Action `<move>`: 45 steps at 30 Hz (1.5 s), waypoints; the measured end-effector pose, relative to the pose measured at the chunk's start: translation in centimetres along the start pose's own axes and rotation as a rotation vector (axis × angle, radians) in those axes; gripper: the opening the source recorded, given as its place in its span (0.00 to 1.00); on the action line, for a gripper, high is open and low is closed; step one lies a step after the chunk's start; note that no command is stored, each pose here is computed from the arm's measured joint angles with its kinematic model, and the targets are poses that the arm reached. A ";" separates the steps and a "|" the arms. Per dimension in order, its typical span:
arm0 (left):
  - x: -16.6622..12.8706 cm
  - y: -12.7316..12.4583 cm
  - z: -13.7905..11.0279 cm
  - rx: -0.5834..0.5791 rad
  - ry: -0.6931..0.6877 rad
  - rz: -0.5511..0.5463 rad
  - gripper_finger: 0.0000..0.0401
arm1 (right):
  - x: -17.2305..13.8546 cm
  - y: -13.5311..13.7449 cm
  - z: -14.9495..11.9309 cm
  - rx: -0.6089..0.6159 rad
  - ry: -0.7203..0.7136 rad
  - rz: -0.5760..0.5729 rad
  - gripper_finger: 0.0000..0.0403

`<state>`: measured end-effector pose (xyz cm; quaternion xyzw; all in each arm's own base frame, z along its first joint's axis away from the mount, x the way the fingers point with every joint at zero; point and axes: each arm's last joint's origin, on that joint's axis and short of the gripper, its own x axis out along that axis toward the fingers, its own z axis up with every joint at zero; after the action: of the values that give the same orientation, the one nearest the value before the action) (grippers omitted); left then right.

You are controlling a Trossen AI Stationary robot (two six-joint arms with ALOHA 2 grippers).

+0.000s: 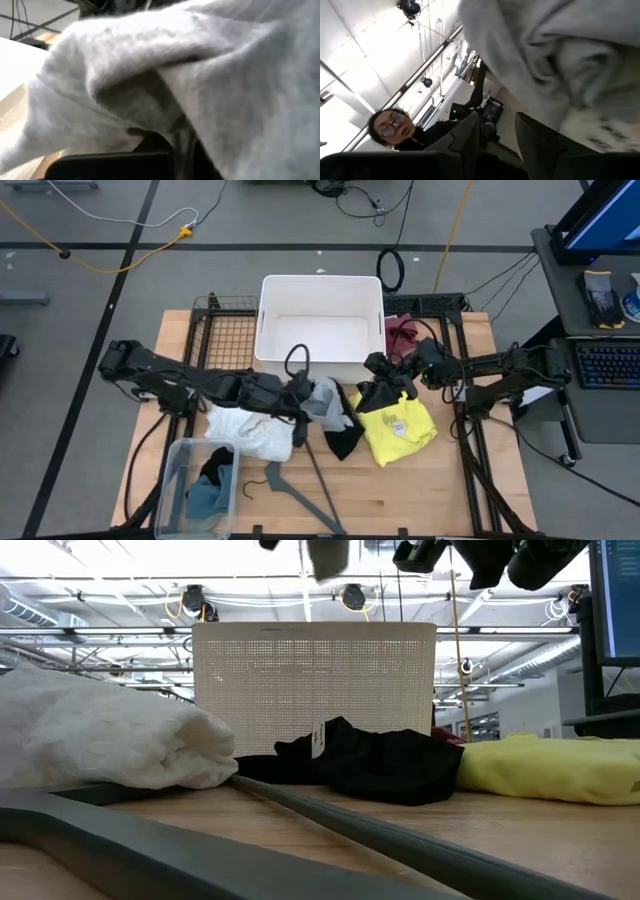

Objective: Pick & Place Cloths
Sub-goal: Put the gray underwear into the black wire basket

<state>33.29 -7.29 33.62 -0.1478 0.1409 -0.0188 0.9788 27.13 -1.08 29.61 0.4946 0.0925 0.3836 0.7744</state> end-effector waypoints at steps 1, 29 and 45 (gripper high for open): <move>-0.3 -0.2 0.1 -0.003 -0.003 0.007 0.02 | 0.0 0.0 0.0 -0.009 -0.001 0.003 0.31; -16.0 2.8 3.3 -0.008 -0.300 0.972 0.02 | 0.0 0.9 0.2 -0.282 -0.020 0.064 0.24; -19.2 11.9 0.9 -0.287 0.029 1.410 0.02 | 0.0 0.9 0.0 -0.342 0.021 0.078 0.19</move>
<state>15.09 5.80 36.08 -0.1487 0.2168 0.6342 0.7271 26.67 -0.94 30.37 0.3549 0.0147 0.4285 0.8308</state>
